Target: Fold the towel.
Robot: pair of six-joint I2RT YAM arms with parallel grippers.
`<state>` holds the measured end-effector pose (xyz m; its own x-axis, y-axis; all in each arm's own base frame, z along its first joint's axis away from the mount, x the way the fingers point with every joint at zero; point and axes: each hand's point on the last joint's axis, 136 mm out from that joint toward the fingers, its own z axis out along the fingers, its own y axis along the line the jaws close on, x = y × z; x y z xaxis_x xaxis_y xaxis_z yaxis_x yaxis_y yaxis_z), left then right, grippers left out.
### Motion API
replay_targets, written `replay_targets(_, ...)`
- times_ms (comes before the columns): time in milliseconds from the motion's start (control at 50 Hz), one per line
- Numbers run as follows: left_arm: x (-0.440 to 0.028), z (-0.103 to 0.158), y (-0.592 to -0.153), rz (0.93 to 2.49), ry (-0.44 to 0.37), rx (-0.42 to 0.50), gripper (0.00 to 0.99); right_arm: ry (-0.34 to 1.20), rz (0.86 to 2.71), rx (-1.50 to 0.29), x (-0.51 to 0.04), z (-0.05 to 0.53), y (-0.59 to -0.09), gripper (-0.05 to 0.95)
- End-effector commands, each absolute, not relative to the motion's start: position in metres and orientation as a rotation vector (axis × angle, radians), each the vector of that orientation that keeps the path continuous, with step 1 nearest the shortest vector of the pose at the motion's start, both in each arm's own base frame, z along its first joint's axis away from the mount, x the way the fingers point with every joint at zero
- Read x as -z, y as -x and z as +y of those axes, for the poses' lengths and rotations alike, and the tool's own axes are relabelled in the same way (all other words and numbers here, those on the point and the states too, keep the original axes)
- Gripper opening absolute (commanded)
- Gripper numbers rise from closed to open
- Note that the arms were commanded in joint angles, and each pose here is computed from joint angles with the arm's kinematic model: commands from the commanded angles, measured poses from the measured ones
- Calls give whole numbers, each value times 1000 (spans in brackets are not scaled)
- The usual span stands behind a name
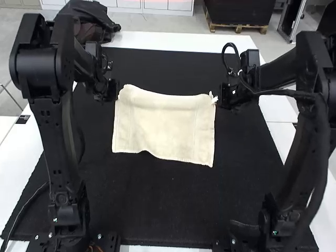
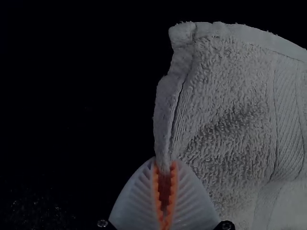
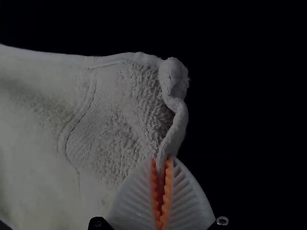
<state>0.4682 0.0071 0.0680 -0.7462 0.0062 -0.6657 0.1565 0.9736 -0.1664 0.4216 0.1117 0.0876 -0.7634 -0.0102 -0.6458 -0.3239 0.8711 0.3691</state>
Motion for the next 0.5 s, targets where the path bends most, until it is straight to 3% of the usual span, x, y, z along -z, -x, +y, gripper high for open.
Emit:
replay_targets(0, -81, 20, -465, 2382, -113, 236, 26, 215, 2352, -610, -102, 101, -420, -23)
replay_targets(480, -65, 16, -430, 2471, -147, 250, 26, 225, 2424, -663, -89, 104, -382, -23)
